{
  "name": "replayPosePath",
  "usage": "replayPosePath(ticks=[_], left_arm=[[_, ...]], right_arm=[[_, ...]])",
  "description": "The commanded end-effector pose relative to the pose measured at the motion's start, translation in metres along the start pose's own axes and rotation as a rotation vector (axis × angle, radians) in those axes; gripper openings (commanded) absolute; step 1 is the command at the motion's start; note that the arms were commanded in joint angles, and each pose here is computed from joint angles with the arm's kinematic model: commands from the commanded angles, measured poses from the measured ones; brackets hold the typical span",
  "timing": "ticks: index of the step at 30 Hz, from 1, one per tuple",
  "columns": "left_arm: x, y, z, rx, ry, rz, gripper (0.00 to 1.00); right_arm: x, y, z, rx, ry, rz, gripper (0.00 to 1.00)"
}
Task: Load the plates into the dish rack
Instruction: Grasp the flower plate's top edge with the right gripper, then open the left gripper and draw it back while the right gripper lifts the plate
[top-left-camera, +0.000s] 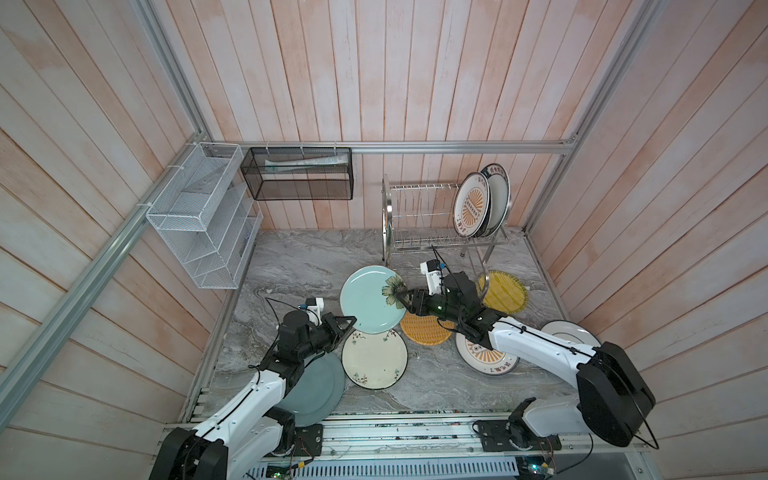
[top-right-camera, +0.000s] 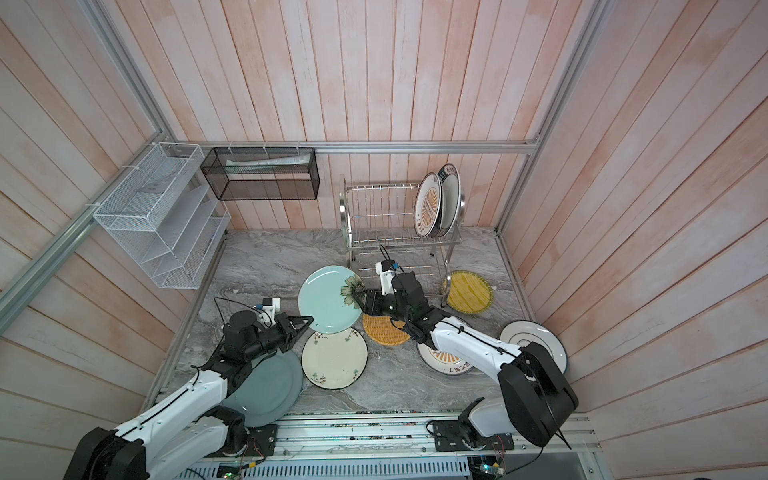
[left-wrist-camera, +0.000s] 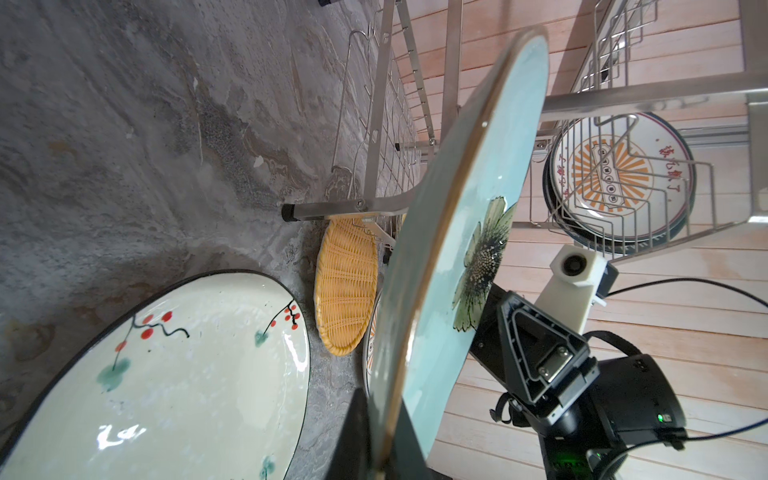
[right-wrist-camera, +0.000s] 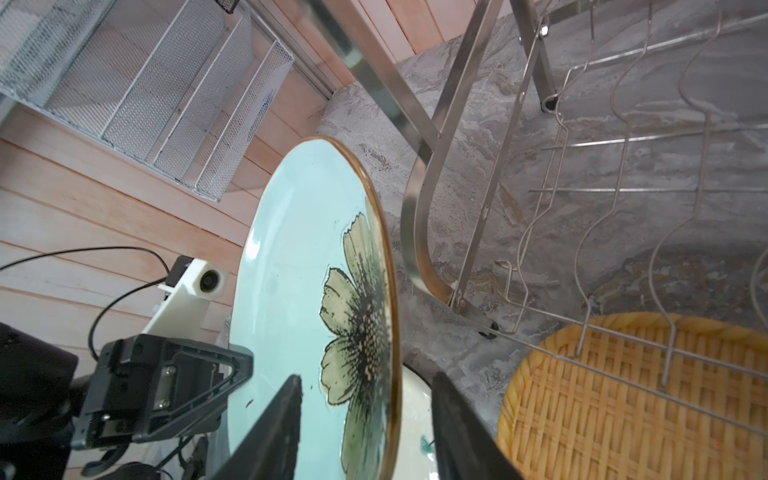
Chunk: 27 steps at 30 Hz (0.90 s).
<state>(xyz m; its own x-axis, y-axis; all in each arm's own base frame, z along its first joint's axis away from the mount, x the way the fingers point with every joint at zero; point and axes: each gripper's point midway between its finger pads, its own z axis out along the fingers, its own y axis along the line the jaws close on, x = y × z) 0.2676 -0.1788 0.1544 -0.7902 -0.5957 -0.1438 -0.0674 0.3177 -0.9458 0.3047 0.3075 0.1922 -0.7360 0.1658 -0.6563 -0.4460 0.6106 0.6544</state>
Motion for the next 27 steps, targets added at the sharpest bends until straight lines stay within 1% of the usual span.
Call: replayPosePath(ticks=[1, 5, 12, 15, 17, 22, 23, 25, 27], left_arm=[[-0.015, -0.067, -0.008, 0.199, -0.058, 0.127, 0.0], [-0.014, -0.068, -0.008, 0.203, -0.057, 0.129, 0.0], [-0.012, -0.067, -0.008, 0.207, -0.056, 0.132, 0.0], [-0.011, -0.068, -0.008, 0.213, -0.057, 0.142, 0.0], [-0.011, -0.068, -0.008, 0.214, -0.06, 0.15, 0.0], [-0.012, -0.067, -0.01, 0.203, -0.074, 0.162, 0.0], [-0.012, -0.067, -0.01, 0.201, -0.077, 0.162, 0.02], [-0.012, -0.067, -0.012, 0.198, -0.084, 0.167, 0.12], [-0.012, -0.066, -0.012, 0.195, -0.085, 0.17, 0.28]], right_arm=[[-0.003, 0.009, 0.004, -0.024, 0.003, 0.002, 0.42], [-0.002, 0.01, 0.005, -0.029, 0.005, 0.009, 0.3], [-0.001, 0.014, 0.006, -0.056, 0.007, 0.026, 0.15], [-0.001, 0.02, 0.003, -0.093, -0.003, 0.029, 0.09], [-0.002, 0.022, 0.001, -0.107, -0.015, 0.038, 0.01], [-0.009, 0.021, -0.008, -0.091, -0.06, 0.051, 0.0], [-0.01, 0.02, -0.01, -0.08, -0.071, 0.055, 0.0], [-0.014, 0.017, -0.014, -0.056, -0.091, 0.063, 0.0], [-0.016, 0.014, -0.019, -0.035, -0.111, 0.072, 0.0]])
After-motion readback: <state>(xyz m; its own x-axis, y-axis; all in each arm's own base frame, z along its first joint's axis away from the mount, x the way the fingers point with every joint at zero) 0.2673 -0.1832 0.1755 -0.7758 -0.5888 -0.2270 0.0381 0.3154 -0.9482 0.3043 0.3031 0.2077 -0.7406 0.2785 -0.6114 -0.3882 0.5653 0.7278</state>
